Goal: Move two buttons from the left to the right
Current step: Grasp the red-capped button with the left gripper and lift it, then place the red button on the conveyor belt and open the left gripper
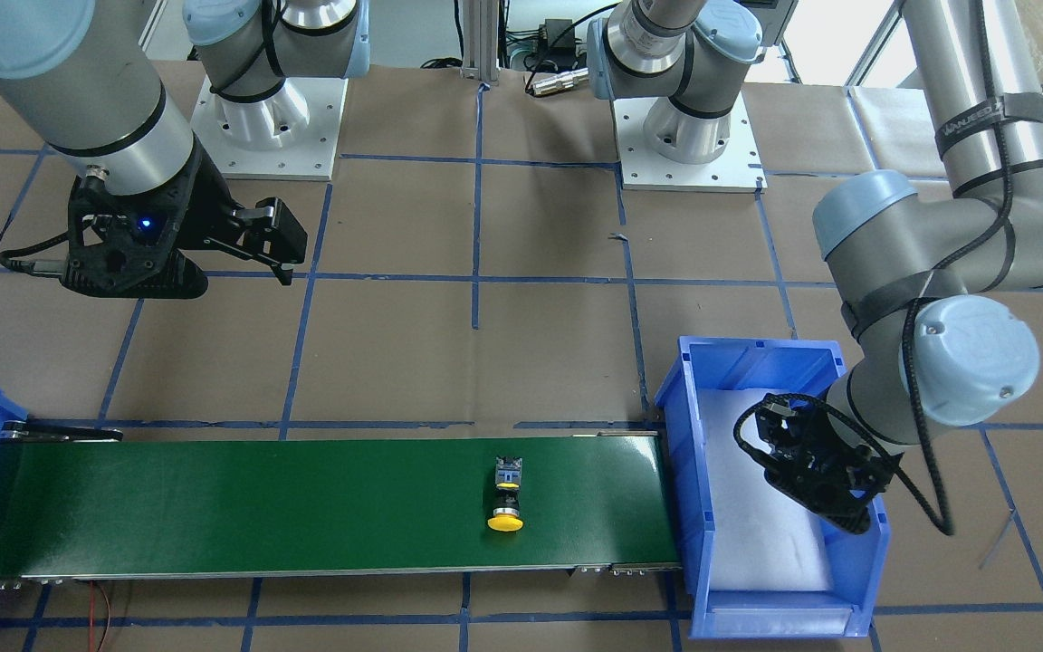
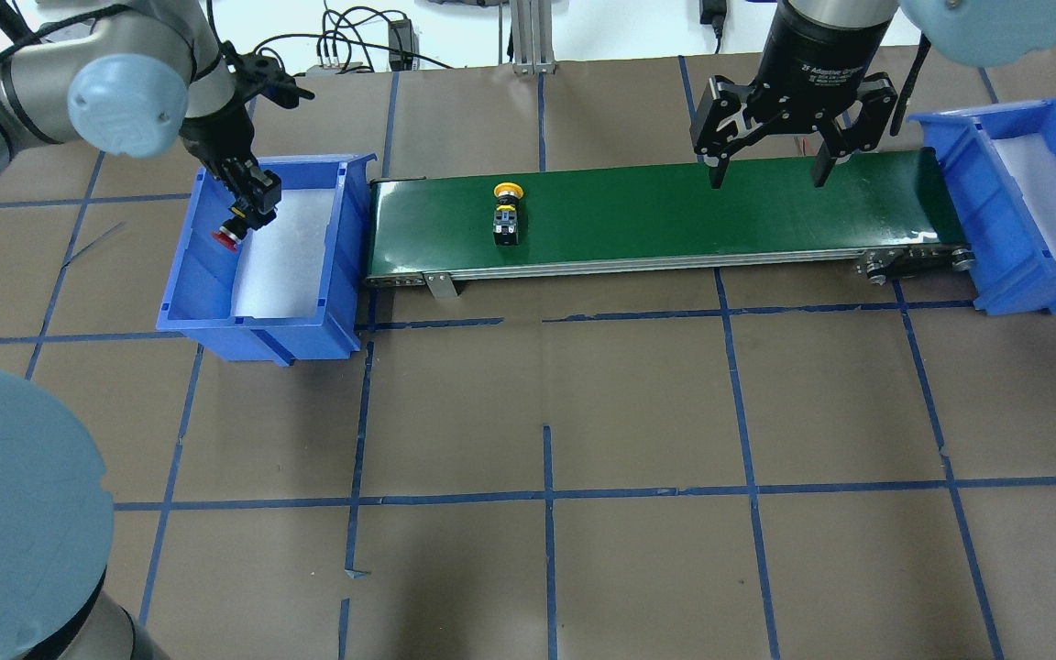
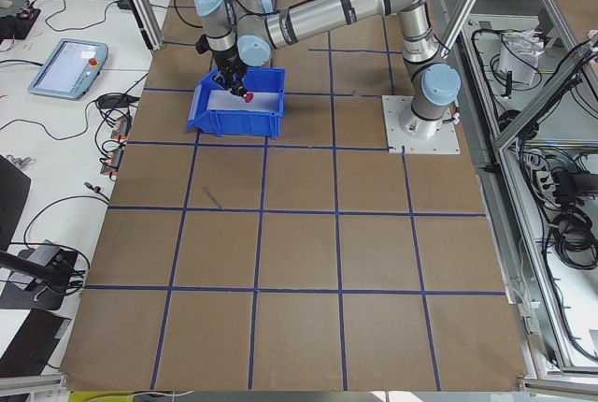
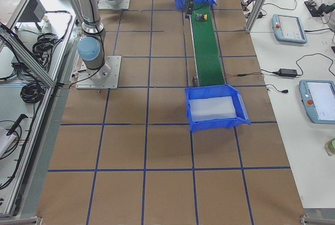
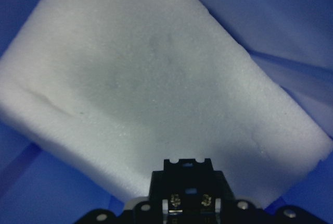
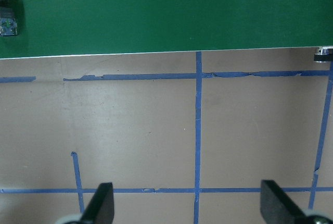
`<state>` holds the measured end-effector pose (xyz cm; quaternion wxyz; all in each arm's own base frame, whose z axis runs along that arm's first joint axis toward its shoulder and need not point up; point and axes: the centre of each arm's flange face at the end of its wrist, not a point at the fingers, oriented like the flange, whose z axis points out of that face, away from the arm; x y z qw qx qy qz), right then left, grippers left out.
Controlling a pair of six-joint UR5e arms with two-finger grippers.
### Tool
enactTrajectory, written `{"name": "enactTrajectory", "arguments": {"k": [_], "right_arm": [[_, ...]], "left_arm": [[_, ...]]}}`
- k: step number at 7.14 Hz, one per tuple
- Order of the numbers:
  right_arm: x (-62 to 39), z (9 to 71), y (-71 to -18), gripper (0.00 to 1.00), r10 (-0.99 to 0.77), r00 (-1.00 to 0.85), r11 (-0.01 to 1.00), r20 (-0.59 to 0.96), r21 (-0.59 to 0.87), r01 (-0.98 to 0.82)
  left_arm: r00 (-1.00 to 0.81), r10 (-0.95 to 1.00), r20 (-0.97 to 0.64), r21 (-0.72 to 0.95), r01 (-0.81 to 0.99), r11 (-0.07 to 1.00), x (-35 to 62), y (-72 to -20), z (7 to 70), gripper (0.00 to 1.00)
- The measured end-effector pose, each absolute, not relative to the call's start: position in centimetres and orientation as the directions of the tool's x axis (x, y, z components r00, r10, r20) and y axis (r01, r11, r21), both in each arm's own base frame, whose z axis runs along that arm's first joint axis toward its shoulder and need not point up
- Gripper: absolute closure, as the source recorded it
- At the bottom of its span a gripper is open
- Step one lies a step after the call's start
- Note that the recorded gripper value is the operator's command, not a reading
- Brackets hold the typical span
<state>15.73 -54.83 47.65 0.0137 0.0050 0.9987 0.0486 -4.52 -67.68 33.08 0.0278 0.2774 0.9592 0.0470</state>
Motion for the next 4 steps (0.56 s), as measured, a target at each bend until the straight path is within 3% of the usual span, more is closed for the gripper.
{"name": "enactTrajectory", "arguments": {"k": [2, 4], "right_arm": [[15.7, 47.7, -54.8, 0.0, 0.011, -1.0, 0.995, -0.027, 0.097, 0.009], [15.7, 47.7, -54.8, 0.0, 0.011, -1.0, 0.995, -0.028, 0.097, 0.009]], "left_arm": [[-0.951, 0.301, -0.074, 0.044, 0.299, 0.953, -9.8, -69.6, 36.1, 0.8], [-0.984, 0.15, -0.092, 0.004, 0.151, 0.989, -17.0, -70.3, 34.5, 0.8]]}}
